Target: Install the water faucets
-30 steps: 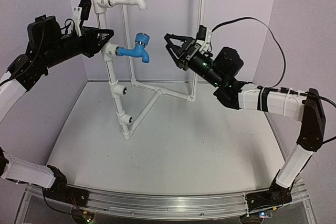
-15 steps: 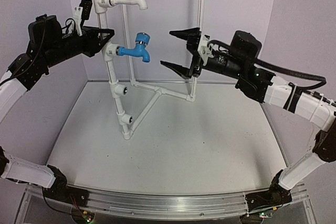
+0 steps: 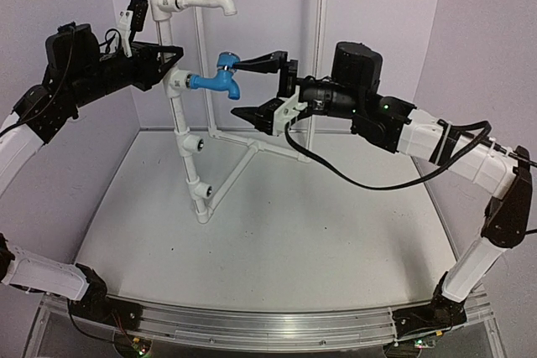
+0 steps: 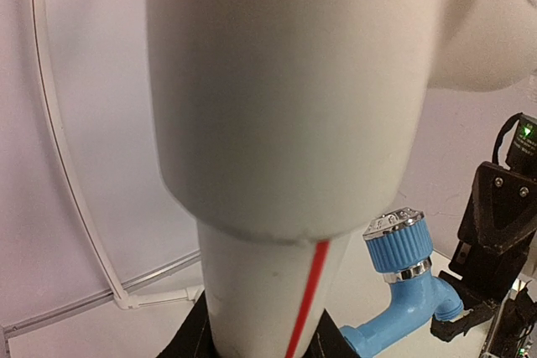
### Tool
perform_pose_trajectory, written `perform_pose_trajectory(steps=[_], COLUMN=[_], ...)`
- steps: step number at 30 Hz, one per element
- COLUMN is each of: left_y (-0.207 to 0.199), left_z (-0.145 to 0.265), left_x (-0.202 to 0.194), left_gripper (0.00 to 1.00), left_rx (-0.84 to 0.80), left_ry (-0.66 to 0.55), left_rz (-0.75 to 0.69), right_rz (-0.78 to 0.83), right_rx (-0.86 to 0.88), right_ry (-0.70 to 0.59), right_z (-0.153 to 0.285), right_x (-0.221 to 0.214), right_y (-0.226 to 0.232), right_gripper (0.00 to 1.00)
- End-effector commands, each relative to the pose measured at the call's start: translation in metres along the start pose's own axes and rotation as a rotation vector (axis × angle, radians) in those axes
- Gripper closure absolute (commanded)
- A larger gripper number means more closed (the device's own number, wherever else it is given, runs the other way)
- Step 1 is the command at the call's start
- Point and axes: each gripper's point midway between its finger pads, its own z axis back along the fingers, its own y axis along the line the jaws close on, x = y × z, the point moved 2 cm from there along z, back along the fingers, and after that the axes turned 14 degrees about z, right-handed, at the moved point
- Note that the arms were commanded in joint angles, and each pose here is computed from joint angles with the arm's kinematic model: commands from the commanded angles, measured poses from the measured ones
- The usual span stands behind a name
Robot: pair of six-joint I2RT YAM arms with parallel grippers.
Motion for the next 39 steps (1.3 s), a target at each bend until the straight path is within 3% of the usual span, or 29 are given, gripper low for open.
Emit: perform_pose_trajectory(steps=[1,12,17,23,25,29,32,39], left_y=[0.013,0.012,0.012,0.012,0.012,0.012,0.012,0.011], left_z=[-0.005,-0.004,-0.002,-0.002,-0.002,-0.003,-0.004,-0.004], left_x=[-0.082,-0.083,-0.082,-0.083,-0.083,-0.083,-0.084,-0.083], left_gripper=[1.00,1.00,1.00,1.00,1.00,1.00,1.00,1.00], left_rx=[0.053,0.051,0.052,0.052,0.050,0.049,0.050,0.043], left_ry=[0.327,0.330,0.327,0.329,0.329,0.331,0.332,0.334], left_rz=[0.221,0.216,0.215,0.215,0.213,0.211,0.211,0.211], right_rz=[0.111,0.177,0.145,-0.038,-0.140,-0.567,-1.016,-2.016], right_rx=[-0.032,-0.146,-0.151,-0.141,-0.132,-0.083,-0.169,-0.156], right_ry=[0.009,0.173,0.225,0.261,0.261,0.186,0.172,-0.088], right_z=[-0.011,-0.042,-0.048,-0.053,-0.052,-0.050,-0.049,-0.060], right_x=[-0.002,-0.029,-0.037,-0.023,-0.018,-0.003,-0.010,-0.013], right_y=[-0.014,-0.015,-0.010,0.003,0.006,0.003,-0.016,-0.035], right_gripper=[0.18,0.35,0.48,0.90,1.00,1.00,1.00,1.00])
